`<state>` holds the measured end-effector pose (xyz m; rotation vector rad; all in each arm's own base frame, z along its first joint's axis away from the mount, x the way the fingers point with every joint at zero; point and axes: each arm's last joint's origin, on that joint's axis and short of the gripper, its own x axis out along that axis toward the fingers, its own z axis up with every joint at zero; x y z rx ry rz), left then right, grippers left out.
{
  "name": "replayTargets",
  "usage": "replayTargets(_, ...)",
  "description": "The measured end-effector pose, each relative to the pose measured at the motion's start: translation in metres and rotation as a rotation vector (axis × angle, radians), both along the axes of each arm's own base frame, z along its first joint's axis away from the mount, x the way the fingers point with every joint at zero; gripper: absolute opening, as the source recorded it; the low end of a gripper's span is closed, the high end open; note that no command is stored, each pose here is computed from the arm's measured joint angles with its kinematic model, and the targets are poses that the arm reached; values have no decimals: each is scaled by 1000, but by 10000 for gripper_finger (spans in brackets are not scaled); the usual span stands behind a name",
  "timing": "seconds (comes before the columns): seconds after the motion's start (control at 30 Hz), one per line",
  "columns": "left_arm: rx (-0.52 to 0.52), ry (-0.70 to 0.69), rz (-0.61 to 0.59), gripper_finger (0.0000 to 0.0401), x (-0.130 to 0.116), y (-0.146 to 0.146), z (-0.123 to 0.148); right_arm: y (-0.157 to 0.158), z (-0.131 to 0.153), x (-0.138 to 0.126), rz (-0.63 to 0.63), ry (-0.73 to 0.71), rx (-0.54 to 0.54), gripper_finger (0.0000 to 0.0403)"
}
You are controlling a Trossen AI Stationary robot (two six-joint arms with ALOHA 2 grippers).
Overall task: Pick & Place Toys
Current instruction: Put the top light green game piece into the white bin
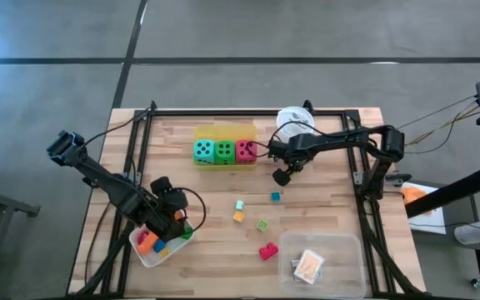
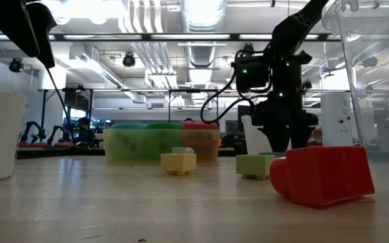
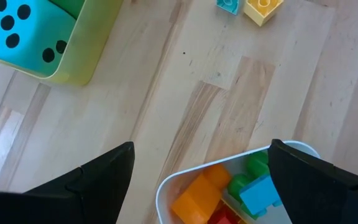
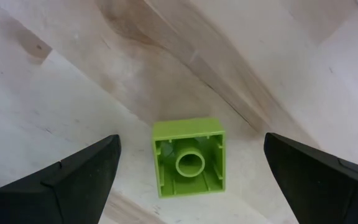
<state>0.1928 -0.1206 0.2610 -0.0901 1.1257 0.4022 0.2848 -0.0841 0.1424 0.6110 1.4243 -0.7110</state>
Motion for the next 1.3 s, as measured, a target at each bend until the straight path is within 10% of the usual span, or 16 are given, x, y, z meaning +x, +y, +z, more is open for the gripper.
replayTargets(0.4,-2,-3,1,353,0,0,0,0,-3,-1,17,-9,9,375)
replayTargets(0.83,-10,-15,1,353,2,-1,0,1,-3,-1,-2,-13,28,129)
replayTargets(1.3,-33,-46,1,353,4,-3,1,15,2,-2,2,-12,15,126)
